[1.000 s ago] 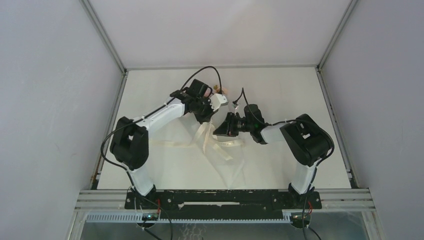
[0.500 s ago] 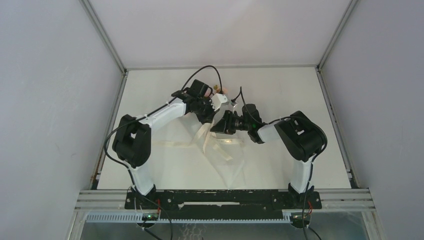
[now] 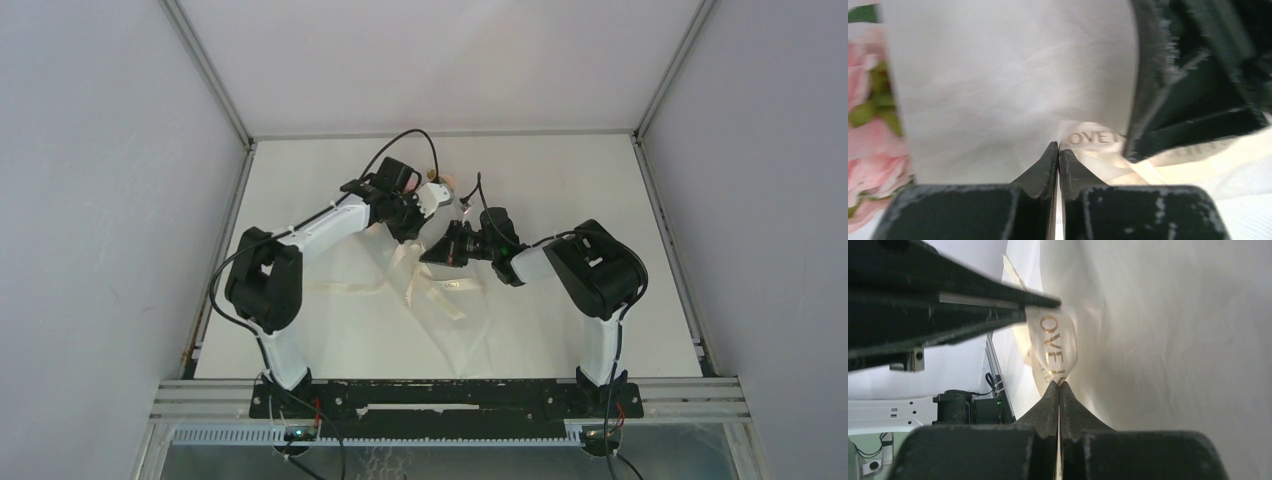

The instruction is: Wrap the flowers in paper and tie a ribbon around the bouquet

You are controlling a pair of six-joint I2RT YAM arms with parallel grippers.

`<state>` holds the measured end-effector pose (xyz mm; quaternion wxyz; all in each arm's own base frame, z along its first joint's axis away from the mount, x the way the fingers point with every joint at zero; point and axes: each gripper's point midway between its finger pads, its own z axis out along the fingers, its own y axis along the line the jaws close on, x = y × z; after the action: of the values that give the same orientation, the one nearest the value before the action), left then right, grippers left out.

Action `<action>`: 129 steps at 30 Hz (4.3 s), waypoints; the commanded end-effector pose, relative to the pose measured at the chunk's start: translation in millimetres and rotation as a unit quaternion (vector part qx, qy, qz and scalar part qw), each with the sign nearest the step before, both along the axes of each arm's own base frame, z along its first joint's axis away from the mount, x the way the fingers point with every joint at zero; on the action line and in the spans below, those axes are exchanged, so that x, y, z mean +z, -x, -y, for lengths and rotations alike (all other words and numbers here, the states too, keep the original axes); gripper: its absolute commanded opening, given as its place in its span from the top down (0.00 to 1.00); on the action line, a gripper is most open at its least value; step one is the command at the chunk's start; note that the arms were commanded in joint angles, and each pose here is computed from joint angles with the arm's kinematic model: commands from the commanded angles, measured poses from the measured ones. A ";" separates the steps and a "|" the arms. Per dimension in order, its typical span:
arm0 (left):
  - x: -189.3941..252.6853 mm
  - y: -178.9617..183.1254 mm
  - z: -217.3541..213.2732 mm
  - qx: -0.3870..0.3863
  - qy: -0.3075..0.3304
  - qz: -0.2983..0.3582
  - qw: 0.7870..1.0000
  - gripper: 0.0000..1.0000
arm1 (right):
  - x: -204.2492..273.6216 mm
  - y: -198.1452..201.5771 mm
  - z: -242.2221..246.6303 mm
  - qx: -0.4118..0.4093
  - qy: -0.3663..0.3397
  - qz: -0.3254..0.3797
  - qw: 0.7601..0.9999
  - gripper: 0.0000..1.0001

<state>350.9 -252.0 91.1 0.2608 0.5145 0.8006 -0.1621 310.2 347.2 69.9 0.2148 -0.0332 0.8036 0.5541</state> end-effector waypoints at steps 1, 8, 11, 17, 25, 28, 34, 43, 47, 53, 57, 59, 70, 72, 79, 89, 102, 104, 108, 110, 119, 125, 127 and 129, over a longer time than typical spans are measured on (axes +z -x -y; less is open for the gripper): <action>52.2 -60.6 -16.9 0.064 -0.017 0.142 0.988 0.90 | 13.8 -5.4 -3.7 0.002 -0.005 0.029 1.000 1.00; 38.1 -98.5 -31.3 0.109 -0.079 0.182 0.974 0.68 | 17.9 -1.8 -6.3 0.007 -0.008 0.031 0.999 1.00; 26.1 -95.1 -40.0 0.124 -0.086 0.138 0.979 0.67 | 20.9 -1.9 -5.6 0.002 -0.010 0.023 1.000 1.00; 87.4 -47.7 -29.1 0.099 0.049 0.107 0.988 0.32 | 25.2 -3.8 -1.8 -0.018 -0.014 -0.016 1.000 1.00; 54.0 28.9 -7.7 -0.068 0.033 0.048 0.996 0.24 | 27.4 -2.2 -1.0 -0.024 -0.031 -0.060 0.997 1.00; 30.6 36.5 2.4 -0.099 0.025 0.031 0.994 0.04 | 28.7 -1.9 0.2 -0.027 -0.029 -0.064 0.997 1.00; 1.8 17.3 3.5 -0.079 0.002 0.032 0.996 0.01 | 32.1 -0.6 4.5 -0.036 -0.030 -0.064 0.997 1.00; -6.7 20.8 -13.5 -0.054 -0.008 0.001 0.999 0.20 | 24.8 0.9 9.6 -0.041 -0.020 -0.068 0.997 1.00; 13.9 38.5 -17.9 -0.077 0.050 -0.040 0.995 0.20 | 22.9 1.0 10.2 -0.041 -0.016 -0.067 0.997 1.00; 3.4 32.8 -19.2 -0.037 0.055 -0.071 0.995 0.36 | 23.2 1.3 9.5 -0.040 -0.017 -0.066 0.997 1.00; -9.2 30.3 -18.1 -0.026 0.045 -0.084 0.995 0.38 | 23.9 1.5 9.9 -0.041 -0.015 -0.064 0.997 1.00; -12.7 28.6 -17.1 -0.023 0.036 -0.082 0.996 0.36 | 23.6 2.0 9.2 -0.040 -0.015 -0.064 0.997 1.00; 42.5 29.4 -24.1 -0.014 0.032 -0.014 0.999 1.00 | 2.8 1.4 18.2 -0.055 0.026 -0.073 0.995 1.00; 65.7 34.9 -29.1 -0.016 0.034 0.012 0.999 1.00 | -1.7 1.0 20.0 -0.057 0.033 -0.075 0.995 0.99; 106.0 62.8 -40.2 -0.034 0.019 0.037 0.999 1.00 | -20.0 6.1 24.9 -0.050 0.055 -0.089 0.993 0.97; 169.0 55.2 -78.9 0.044 -0.032 0.105 0.993 1.00 | -32.5 12.3 29.2 -0.039 0.076 -0.094 0.992 0.95; 175.3 40.4 -166.7 0.191 -0.116 0.150 0.963 1.00 | -52.0 17.1 36.5 -0.040 0.093 -0.108 0.989 0.99; 164.4 39.0 -184.3 0.212 -0.137 0.149 0.956 1.00 | -51.9 18.0 35.8 -0.038 0.094 -0.107 0.989 0.99; 130.1 36.7 -225.8 0.264 -0.190 0.143 0.935 1.00 | -52.3 22.4 32.2 -0.027 0.091 -0.108 0.990 0.99; 102.9 45.7 -236.0 0.265 -0.215 0.118 0.933 1.00 | -52.4 25.0 29.7 -0.021 0.087 -0.109 0.990 0.99; 20.3 97.2 -226.0 0.149 -0.268 -0.006 0.952 0.66 | -47.2 35.7 19.6 0.006 0.079 -0.112 0.991 1.00; 50.5 105.8 -119.2 -0.082 -0.199 0.092 0.972 0.25 | -41.8 35.2 17.0 0.004 0.080 -0.113 0.990 1.00; 53.1 103.5 -84.9 -0.131 -0.167 0.104 0.971 0.21 | -40.9 34.7 17.0 0.001 0.081 -0.117 0.990 1.00; 50.4 96.6 -49.6 -0.160 -0.116 0.119 0.973 0.17 | -39.4 34.2 16.5 0.000 0.079 -0.120 0.990 1.00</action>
<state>234.0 -132.2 118.8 0.1695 0.6283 0.7588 0.0280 274.6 326.6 22.7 0.1107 0.0236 0.8669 0.4855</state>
